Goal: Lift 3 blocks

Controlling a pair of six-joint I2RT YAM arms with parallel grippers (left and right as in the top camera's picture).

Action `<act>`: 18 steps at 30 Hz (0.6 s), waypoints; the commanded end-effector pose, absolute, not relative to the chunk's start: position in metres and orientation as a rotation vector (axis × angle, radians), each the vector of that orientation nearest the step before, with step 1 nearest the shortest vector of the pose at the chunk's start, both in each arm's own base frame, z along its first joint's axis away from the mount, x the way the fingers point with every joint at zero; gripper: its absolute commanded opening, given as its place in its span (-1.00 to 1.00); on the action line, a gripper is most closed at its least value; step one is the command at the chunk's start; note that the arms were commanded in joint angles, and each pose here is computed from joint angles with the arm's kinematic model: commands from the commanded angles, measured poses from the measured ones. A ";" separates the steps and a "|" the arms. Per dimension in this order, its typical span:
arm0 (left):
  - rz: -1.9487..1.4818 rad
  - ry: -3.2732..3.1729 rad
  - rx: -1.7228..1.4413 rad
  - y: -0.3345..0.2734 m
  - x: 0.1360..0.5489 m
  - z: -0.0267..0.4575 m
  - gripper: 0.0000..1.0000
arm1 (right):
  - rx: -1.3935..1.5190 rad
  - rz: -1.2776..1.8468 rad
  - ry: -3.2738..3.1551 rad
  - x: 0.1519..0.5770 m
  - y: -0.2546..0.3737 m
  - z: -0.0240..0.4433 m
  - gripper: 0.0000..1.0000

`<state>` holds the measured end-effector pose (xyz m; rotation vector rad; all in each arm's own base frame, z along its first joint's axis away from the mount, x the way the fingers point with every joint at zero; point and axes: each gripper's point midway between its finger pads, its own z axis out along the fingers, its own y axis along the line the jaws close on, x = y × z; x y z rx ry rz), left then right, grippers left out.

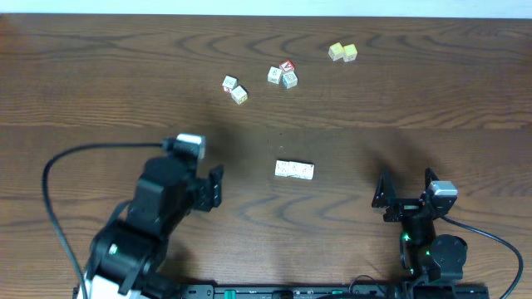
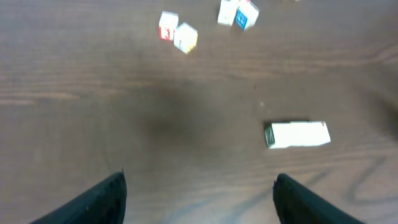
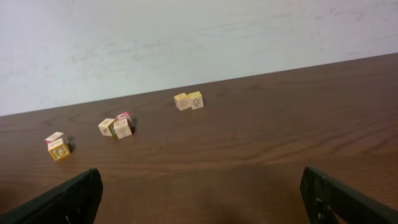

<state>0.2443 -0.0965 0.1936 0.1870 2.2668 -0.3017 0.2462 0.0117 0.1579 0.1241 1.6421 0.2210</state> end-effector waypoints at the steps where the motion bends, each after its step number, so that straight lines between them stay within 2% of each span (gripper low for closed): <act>1: -0.367 2.176 0.251 -0.087 0.233 0.181 0.52 | 0.126 0.197 1.640 0.246 0.008 0.158 0.99; 7: -0.318 2.040 0.111 -0.052 0.225 0.174 0.51 | 0.126 0.197 1.640 0.246 0.008 0.158 0.99; 18: -0.190 1.870 0.152 -0.035 0.222 0.165 0.51 | 0.126 0.197 1.640 0.246 0.008 0.158 0.99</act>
